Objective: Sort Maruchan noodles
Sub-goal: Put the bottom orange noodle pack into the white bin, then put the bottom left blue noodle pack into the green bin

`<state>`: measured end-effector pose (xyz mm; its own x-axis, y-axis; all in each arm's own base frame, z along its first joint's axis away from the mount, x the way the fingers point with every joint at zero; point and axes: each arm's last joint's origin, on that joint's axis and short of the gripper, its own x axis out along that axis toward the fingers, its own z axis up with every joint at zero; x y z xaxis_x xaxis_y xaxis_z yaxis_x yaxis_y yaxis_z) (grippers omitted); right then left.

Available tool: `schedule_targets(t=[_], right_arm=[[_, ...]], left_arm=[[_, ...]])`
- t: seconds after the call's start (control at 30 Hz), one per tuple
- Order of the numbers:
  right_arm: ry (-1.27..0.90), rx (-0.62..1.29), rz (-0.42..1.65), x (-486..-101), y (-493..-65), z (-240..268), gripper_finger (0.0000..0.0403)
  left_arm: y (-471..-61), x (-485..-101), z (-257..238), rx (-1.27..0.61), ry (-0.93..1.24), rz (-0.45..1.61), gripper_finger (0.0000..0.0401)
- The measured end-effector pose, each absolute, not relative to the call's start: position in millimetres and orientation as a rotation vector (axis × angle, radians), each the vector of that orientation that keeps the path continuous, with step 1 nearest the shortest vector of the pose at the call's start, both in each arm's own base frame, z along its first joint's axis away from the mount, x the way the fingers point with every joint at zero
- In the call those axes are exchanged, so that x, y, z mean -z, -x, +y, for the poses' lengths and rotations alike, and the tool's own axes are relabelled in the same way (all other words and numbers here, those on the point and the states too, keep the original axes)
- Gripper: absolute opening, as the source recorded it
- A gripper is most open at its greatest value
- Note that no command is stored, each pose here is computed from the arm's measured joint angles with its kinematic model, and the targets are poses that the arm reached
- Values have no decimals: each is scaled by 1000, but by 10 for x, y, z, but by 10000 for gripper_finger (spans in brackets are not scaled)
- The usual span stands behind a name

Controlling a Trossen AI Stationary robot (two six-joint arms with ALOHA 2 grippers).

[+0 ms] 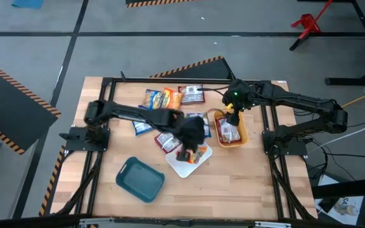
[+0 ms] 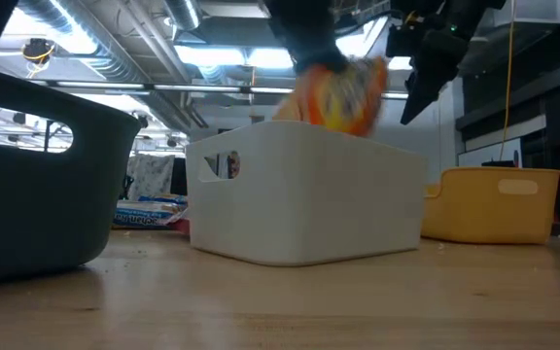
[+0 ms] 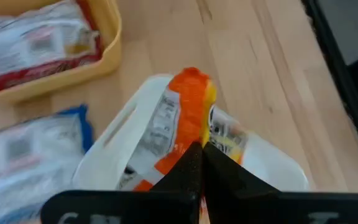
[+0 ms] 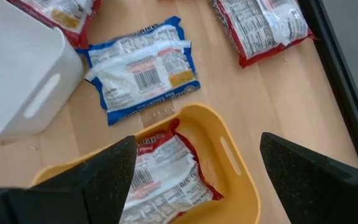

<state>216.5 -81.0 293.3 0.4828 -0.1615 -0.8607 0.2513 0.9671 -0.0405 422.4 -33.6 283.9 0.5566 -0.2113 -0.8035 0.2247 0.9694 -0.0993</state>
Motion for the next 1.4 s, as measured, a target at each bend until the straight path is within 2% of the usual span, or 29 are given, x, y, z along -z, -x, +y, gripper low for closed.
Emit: schedule_targets(t=[0.27, 0.67, 0.8, 1.0, 1.1, 1.2, 1.4], right_arm=[[-80, 236, 1067, -2921, -2143, -801, 328], [-79, 235, 1067, -2921, -2142, -800, 328], [-79, 235, 1068, -2921, -2142, -800, 328], [-79, 235, 1068, -2921, -2142, -800, 328], [-74, 233, 1068, -2921, -2143, -800, 328], [-69, 231, 1064, -2923, -2146, -803, 328], [-65, 235, 1041, -2934, -2166, -810, 328]], left_arm=[[-4308, -2410, -490, 302, 7, 1110, 0], [-4304, -2391, -487, 389, -135, 1098, 1], [-4311, -2394, -480, 406, -167, 1084, 21], [-4315, -2394, -420, 395, -159, 1086, 76], [-4280, -2486, -352, 348, -86, 1109, 103], [-4189, -2736, -240, 299, -38, 1146, 124], [-3790, -3182, 51, 134, -57, 1299, 138]])
